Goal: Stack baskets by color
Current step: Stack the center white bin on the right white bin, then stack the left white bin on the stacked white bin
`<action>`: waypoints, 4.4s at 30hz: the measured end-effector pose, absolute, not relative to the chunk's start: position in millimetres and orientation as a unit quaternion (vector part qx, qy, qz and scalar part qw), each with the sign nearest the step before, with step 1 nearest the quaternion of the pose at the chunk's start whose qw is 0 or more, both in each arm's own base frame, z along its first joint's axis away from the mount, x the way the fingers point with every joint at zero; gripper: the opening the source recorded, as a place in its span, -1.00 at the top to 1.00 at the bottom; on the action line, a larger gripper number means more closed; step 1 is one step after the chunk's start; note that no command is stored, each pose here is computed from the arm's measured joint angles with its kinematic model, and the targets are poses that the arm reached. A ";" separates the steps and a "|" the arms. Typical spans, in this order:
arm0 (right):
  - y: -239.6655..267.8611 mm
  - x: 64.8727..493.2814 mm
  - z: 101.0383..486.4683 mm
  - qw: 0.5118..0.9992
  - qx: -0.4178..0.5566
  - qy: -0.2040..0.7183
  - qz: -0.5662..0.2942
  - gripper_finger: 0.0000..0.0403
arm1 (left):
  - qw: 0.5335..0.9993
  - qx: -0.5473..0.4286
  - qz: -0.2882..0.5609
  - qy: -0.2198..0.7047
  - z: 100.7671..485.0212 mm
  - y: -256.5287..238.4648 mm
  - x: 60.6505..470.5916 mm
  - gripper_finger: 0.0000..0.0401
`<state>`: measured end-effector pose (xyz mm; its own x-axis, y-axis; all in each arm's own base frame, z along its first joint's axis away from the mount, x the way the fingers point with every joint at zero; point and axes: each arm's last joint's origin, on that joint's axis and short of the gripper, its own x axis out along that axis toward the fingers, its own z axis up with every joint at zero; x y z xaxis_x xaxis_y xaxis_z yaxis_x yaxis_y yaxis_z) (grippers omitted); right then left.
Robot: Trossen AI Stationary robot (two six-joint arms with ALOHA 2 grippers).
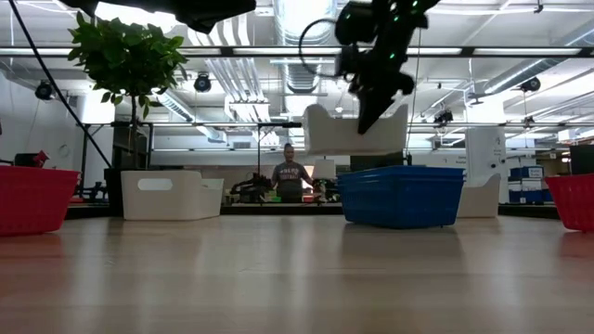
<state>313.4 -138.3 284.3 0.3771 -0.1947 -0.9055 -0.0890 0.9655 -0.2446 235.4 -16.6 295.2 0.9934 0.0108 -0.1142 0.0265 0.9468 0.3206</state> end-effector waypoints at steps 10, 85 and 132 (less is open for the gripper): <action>-146.3 244.5 313.1 0.822 -0.114 0.554 -0.071 0.96 | 0.985 0.163 -0.004 0.057 295.3 -16.6 235.4 1.00; -166.7 170.6 232.5 0.787 0.015 0.598 -0.152 0.91 | 0.985 0.163 -0.004 0.058 295.1 -16.5 235.4 1.00; -21.0 194.8 247.7 0.964 -0.093 0.250 -0.014 0.96 | 0.977 0.099 0.155 0.111 261.4 4.4 271.7 1.00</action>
